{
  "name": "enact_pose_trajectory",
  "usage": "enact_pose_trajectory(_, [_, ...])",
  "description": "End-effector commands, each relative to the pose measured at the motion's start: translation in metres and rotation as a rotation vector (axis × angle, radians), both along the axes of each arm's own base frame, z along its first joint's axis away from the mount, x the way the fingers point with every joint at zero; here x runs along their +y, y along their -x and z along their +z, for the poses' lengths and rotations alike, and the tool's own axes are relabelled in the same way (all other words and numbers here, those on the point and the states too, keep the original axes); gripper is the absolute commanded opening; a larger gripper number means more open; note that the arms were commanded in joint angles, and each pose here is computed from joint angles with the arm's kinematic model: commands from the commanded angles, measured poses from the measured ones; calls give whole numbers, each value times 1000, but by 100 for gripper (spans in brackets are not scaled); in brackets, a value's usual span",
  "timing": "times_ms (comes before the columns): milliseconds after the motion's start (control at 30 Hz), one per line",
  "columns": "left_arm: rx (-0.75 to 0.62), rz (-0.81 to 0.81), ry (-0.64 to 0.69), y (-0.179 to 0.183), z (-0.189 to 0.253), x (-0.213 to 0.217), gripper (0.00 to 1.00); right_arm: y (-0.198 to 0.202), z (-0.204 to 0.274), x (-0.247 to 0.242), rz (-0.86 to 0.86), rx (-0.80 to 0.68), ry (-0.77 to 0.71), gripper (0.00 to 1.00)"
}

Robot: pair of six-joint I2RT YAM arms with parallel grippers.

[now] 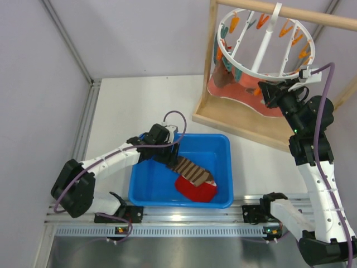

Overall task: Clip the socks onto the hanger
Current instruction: Pick up the sock from the bin.

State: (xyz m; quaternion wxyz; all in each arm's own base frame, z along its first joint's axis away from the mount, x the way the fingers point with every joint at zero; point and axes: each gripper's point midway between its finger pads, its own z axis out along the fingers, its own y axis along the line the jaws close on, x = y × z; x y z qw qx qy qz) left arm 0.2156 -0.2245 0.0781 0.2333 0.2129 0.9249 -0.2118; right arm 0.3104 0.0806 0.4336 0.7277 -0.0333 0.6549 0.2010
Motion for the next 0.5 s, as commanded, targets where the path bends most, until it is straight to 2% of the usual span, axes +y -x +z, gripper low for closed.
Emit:
enact_pose_trajectory(0, [44,266,68,-25,0,-12,63,7,9,-4,-12,-15,15,0])
enact_pose_trajectory(133, [57,338,49,-29,-4,-19,58,6,6,-5,-20,-5,13,0])
enact_pose_trajectory(467, [75,339,31,-19,-19,-35,55,10,4,-9,-40,0,29,0])
